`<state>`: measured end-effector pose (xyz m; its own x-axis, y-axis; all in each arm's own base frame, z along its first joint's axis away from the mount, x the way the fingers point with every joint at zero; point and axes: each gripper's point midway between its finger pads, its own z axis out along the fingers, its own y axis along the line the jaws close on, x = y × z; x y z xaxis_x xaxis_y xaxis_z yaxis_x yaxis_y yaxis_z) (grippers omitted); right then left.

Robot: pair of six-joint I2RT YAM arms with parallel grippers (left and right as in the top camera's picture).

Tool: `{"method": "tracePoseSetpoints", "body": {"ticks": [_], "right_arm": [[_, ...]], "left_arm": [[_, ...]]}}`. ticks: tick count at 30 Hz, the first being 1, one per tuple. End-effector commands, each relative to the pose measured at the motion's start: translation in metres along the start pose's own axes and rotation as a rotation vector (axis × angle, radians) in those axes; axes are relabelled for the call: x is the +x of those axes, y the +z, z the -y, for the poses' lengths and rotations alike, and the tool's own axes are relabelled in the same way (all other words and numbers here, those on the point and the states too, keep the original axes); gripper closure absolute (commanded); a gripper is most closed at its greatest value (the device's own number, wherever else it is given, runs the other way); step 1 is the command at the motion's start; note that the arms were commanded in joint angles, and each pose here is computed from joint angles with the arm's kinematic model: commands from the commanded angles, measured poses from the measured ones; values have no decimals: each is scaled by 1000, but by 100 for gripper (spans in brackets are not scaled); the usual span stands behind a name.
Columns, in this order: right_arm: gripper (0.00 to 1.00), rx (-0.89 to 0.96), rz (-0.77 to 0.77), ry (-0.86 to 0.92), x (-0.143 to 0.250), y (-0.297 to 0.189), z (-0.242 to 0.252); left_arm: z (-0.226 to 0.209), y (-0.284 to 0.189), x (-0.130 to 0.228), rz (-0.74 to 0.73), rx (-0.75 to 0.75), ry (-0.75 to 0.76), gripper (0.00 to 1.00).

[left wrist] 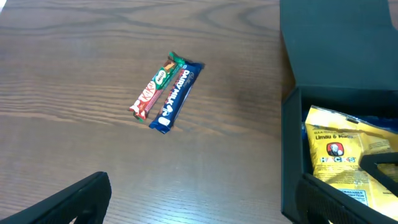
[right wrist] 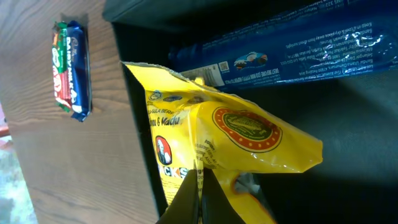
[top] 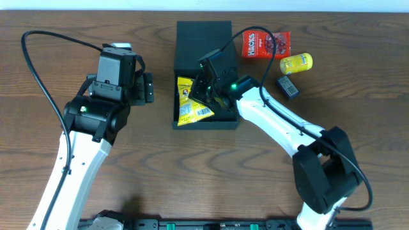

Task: Pack container
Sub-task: 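Carry the yellow bag with the right gripper into the box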

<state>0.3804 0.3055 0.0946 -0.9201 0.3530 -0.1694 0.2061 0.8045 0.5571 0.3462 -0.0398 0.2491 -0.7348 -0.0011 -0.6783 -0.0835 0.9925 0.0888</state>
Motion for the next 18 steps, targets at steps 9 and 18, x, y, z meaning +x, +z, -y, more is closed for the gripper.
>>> {"method": "tracePoseSetpoints", "body": {"ticks": [9,18], "right_arm": [[63,24,-70,-3,20,26,9],[1,-90,-31,-209,-11,-2,-15]], "left_arm": [[-2,-5,-4,15,4,-17,5],[-2,-5,-4,17,4,-17,5]]}}
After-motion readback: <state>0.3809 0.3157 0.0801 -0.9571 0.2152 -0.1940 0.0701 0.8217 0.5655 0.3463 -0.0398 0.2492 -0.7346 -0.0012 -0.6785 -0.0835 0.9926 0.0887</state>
